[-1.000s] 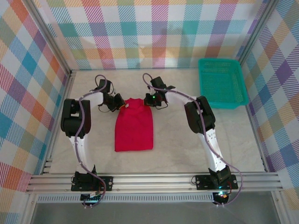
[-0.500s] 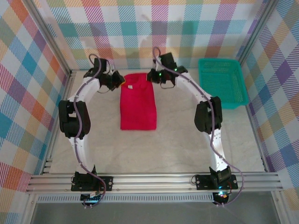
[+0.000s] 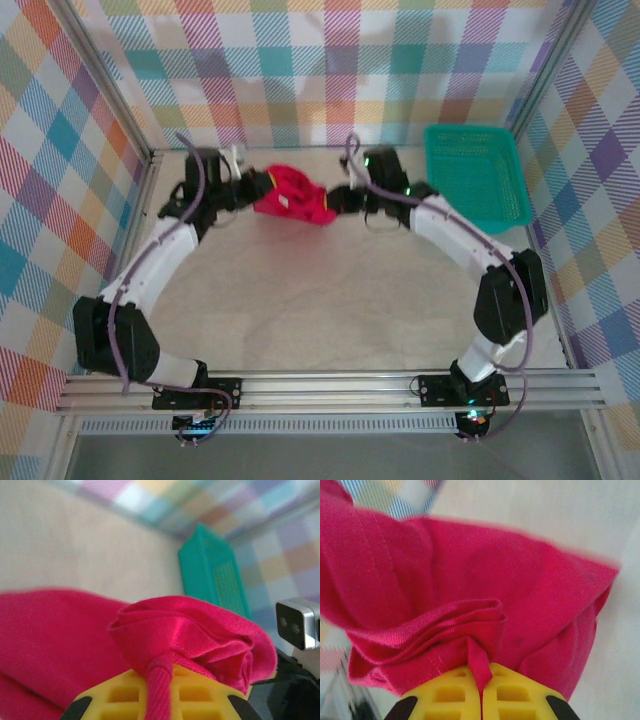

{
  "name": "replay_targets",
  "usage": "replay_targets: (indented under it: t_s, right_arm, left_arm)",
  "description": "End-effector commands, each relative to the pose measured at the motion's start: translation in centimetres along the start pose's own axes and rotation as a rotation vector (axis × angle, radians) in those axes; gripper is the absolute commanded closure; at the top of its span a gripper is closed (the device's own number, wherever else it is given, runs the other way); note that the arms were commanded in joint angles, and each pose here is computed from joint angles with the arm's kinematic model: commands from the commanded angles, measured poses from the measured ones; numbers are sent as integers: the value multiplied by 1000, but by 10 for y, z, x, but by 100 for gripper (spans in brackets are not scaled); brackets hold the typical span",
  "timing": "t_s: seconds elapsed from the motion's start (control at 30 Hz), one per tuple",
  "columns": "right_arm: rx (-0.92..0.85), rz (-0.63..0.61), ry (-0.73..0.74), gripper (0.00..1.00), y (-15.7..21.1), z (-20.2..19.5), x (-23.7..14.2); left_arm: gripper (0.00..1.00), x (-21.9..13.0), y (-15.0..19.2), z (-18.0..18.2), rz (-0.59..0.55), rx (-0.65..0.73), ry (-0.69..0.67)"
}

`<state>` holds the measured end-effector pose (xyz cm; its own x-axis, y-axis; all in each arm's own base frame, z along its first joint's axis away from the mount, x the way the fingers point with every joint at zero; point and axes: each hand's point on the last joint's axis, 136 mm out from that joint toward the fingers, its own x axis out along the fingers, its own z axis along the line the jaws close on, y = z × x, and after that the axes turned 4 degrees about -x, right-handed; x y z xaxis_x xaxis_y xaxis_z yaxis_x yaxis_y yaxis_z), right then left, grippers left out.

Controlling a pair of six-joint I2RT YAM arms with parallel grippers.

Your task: Fold the inside-out t-shirt

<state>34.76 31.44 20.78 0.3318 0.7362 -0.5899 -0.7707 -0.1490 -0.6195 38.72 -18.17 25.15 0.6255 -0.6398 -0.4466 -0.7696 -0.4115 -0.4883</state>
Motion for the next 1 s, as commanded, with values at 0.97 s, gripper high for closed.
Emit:
replay_targets:
  t_s: [0.97]
  right_arm:
    - [208,222,283,100,59,-159,122]
  left_arm:
    - [100,93,30,223,130,-220,-597]
